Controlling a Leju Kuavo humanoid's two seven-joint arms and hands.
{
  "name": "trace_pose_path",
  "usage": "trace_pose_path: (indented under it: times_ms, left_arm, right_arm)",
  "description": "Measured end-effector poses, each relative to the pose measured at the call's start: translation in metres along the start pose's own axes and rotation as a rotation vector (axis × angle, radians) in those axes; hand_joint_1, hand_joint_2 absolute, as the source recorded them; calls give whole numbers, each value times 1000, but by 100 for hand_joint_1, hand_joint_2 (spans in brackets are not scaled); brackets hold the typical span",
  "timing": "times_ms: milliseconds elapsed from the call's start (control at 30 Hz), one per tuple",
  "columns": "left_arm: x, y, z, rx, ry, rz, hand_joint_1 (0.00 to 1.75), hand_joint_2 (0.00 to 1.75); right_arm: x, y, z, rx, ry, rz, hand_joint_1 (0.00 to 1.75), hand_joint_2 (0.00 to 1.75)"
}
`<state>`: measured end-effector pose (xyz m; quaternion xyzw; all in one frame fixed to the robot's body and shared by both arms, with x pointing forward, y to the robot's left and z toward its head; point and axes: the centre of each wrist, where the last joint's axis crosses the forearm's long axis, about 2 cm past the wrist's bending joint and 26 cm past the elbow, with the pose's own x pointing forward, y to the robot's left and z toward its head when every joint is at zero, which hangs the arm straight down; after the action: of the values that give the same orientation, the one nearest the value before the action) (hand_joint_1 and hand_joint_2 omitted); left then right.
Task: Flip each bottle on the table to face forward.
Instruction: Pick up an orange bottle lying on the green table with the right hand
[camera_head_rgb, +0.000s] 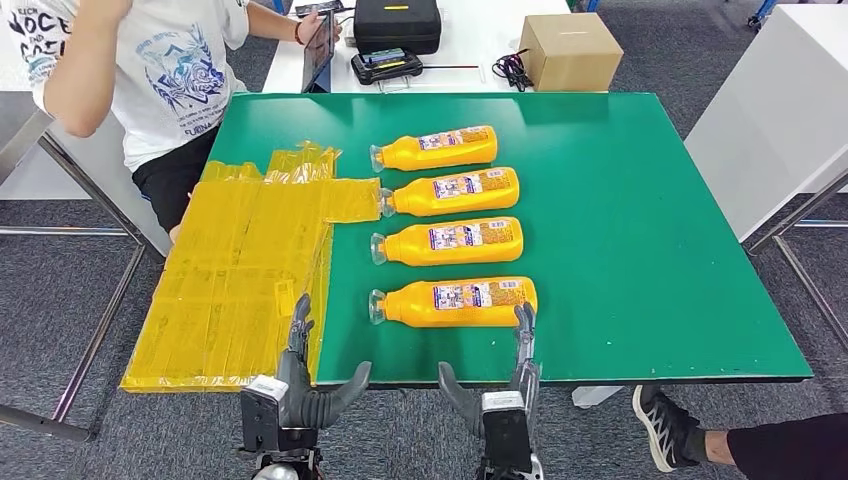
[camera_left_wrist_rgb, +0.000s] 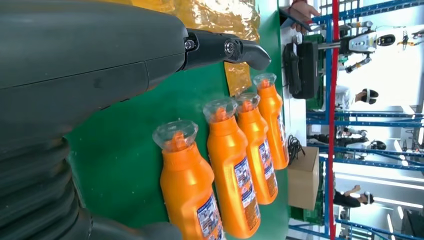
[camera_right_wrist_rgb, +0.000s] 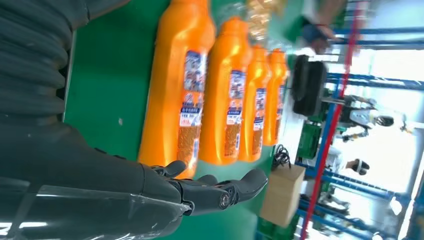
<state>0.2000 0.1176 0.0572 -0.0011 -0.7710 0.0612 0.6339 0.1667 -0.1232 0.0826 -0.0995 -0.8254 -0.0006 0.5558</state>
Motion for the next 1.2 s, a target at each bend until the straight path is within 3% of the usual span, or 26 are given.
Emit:
trace_pose_path:
  times_ms: [167,300,933,1200]
  left_arm:
    - [-1,3,0,-13,-5,7,0,175]
    - [-2,5,0,-20,-4,6,0,175]
    - [-4,10,0,-4,0,-1,0,175]
    - [-4,10,0,-30,6,-19,0,175]
  right_arm:
    - [4,-25,-30,170,-31,320,0,175]
    - [2,-44,-49,197,-36,449,0,175]
    - [0,-61,-60,177,-59,497,0,175]
    - [0,-64,-73,233,-25,576,0,175]
